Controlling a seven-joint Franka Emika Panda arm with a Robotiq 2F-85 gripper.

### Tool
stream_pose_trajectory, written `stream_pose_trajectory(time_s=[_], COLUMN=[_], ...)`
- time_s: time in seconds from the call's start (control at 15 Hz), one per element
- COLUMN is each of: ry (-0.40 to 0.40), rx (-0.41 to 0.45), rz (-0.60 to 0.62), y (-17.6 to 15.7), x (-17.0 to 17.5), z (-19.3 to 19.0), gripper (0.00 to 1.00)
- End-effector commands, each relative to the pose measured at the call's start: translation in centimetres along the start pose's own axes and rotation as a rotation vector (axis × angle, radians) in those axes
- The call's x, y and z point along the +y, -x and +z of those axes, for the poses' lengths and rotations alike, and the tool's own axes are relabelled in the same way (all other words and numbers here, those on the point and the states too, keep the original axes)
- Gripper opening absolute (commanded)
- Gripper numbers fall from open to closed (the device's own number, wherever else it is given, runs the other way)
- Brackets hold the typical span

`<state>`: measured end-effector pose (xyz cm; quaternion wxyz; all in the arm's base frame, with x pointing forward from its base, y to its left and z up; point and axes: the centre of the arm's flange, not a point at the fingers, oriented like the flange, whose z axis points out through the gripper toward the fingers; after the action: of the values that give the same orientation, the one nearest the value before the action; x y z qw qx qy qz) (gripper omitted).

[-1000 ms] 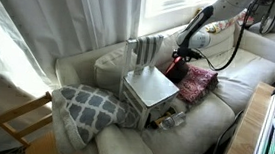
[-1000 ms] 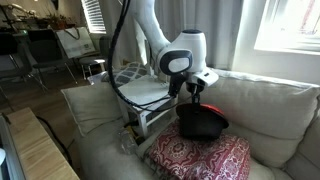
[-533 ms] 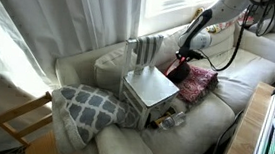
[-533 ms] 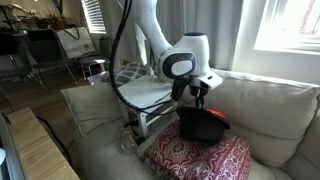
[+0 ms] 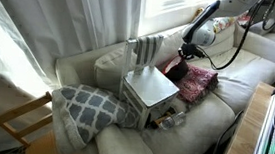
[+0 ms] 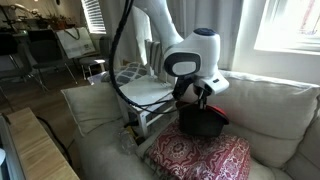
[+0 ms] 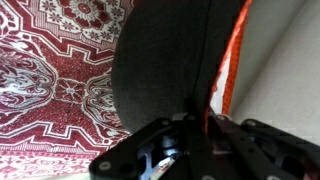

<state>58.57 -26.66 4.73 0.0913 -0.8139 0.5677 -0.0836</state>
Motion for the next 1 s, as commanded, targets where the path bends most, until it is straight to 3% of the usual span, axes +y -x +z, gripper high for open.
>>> stream_pose_trajectory(time_s=[0.0,0.33,0.93], ry=[-0.173,-0.361,-0.456], rx=[-0.093,-0.043,0.103], rz=[0.033,-0.059,0.018], y=[0.1,1.1,2.5], x=[4.7,7.6,11.1], z=[-2.0,0.1,5.3], gripper=[0.02,0.02,0.02])
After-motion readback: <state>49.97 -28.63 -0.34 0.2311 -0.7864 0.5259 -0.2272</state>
